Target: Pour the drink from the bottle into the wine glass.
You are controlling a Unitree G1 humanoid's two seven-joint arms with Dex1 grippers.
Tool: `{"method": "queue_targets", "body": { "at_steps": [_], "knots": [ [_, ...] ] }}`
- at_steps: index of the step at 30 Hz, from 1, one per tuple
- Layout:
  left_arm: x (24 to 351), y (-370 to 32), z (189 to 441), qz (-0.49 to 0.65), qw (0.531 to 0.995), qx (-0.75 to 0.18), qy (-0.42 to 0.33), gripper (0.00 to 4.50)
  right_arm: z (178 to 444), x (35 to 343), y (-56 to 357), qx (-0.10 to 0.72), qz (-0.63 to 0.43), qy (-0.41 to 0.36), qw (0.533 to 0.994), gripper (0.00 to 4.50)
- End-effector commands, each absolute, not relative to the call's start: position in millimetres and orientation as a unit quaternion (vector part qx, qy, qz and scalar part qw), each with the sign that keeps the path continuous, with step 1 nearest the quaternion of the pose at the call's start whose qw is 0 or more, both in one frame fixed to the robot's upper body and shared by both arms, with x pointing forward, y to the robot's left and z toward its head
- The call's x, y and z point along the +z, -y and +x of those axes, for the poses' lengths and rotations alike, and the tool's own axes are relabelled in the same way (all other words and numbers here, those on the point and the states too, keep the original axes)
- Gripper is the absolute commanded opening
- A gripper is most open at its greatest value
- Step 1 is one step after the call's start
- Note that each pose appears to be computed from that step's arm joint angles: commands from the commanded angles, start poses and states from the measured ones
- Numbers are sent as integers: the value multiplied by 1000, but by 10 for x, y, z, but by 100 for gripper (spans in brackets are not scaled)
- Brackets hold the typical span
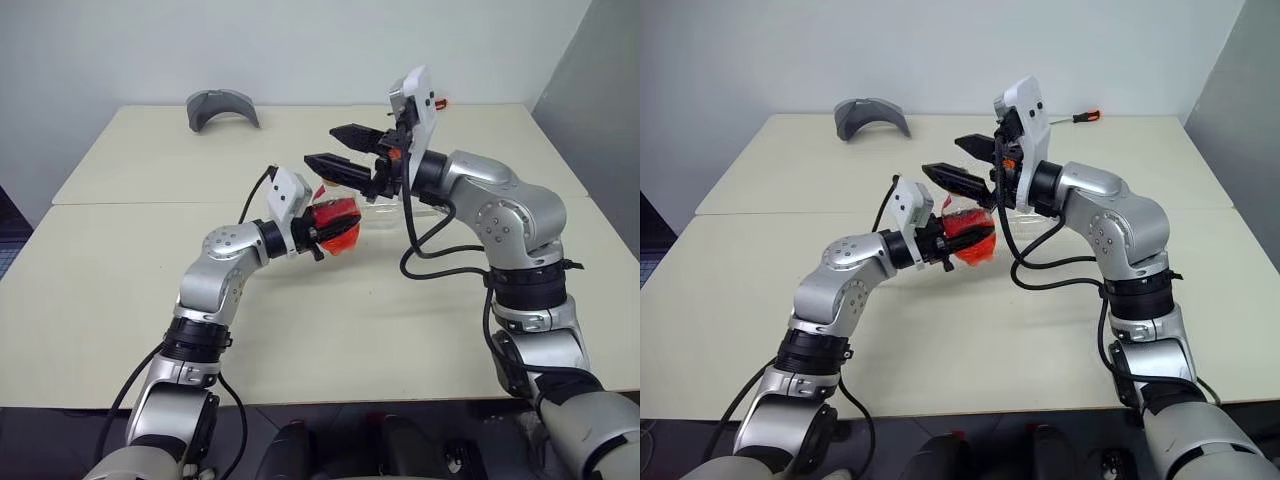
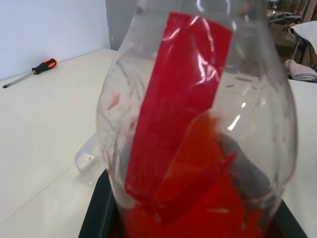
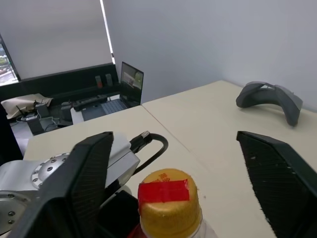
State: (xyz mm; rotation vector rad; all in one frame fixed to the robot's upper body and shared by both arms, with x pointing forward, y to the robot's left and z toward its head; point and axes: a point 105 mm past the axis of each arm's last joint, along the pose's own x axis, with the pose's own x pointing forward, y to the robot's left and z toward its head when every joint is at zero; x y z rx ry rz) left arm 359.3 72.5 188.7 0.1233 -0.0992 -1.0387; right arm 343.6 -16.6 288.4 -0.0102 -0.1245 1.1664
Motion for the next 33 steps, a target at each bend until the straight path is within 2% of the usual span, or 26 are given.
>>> {"method": "queue_targets", "body": {
  "at_steps": [1, 16, 19, 26, 33],
  "knots": [
    [2110, -736, 3583, 64, 861, -497, 86, 142, 3356, 3021, 189, 556, -18, 89, 826, 417],
    [2179, -718, 3655, 70, 858, -501, 94, 142, 3430, 2933, 191, 549, -22, 80, 832, 417],
    [2171, -718, 3651, 70, 858, -501, 93, 142, 3436, 2933, 195, 549, -19, 80, 832, 355],
    [2186, -711, 3663, 70, 858, -500, 96, 142, 3414, 2917, 191, 556, -23, 78, 827, 121],
    [2193, -701, 3629, 70, 856, -503, 100, 142, 3371, 2919, 182, 568, -30, 81, 819, 119]
  ]
}}
